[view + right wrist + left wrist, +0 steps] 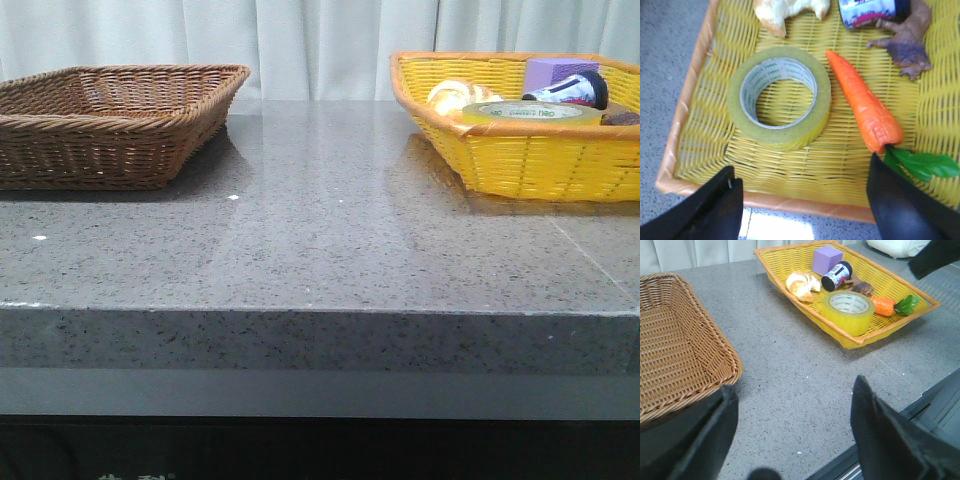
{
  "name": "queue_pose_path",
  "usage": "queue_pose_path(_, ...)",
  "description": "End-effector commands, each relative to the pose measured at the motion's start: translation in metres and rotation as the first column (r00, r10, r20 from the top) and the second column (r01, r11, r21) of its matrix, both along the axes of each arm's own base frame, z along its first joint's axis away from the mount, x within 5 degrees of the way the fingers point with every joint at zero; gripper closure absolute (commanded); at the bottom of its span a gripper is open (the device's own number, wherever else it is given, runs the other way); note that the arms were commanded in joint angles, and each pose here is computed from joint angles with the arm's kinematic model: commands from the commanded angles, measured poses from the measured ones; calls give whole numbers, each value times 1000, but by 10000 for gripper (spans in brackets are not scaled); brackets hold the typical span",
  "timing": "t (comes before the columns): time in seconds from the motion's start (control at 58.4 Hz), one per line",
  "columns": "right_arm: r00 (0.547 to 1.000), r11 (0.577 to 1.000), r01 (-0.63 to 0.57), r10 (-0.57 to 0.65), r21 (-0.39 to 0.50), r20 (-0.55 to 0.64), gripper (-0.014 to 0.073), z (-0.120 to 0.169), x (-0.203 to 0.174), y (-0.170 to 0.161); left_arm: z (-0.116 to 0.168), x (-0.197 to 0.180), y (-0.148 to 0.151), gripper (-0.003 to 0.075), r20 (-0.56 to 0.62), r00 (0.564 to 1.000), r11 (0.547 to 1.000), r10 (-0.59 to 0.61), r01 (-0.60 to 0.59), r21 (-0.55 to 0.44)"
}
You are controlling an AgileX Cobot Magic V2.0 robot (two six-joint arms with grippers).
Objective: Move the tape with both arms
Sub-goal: 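Lower the right gripper into the yellow basket onto the clear tape roll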
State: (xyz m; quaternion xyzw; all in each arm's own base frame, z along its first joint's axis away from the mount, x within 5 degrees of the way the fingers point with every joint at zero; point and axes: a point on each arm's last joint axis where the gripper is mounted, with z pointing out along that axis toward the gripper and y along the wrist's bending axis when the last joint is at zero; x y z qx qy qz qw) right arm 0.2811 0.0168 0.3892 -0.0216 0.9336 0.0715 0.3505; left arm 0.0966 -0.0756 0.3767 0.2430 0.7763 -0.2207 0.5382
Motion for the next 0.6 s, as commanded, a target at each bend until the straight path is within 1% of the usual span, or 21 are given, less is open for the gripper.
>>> queue_pose_path(0.0, 999, 1000, -11, 11, 2, 34, 55, 15, 14, 1, 18, 1, -1, 241, 84, 996, 997, 3, 3, -79)
queue_pose_path(0.394, 990, 999, -33, 32, -5, -139, 57, -26, 100, 3, 18, 1, -1, 241, 84, 996, 997, 3, 3, -79)
queue_pose_path(0.582, 981, 999, -41, 39, -4, -187, 57, -42, 128, 4, 18, 1, -1, 241, 84, 996, 997, 3, 3, -79)
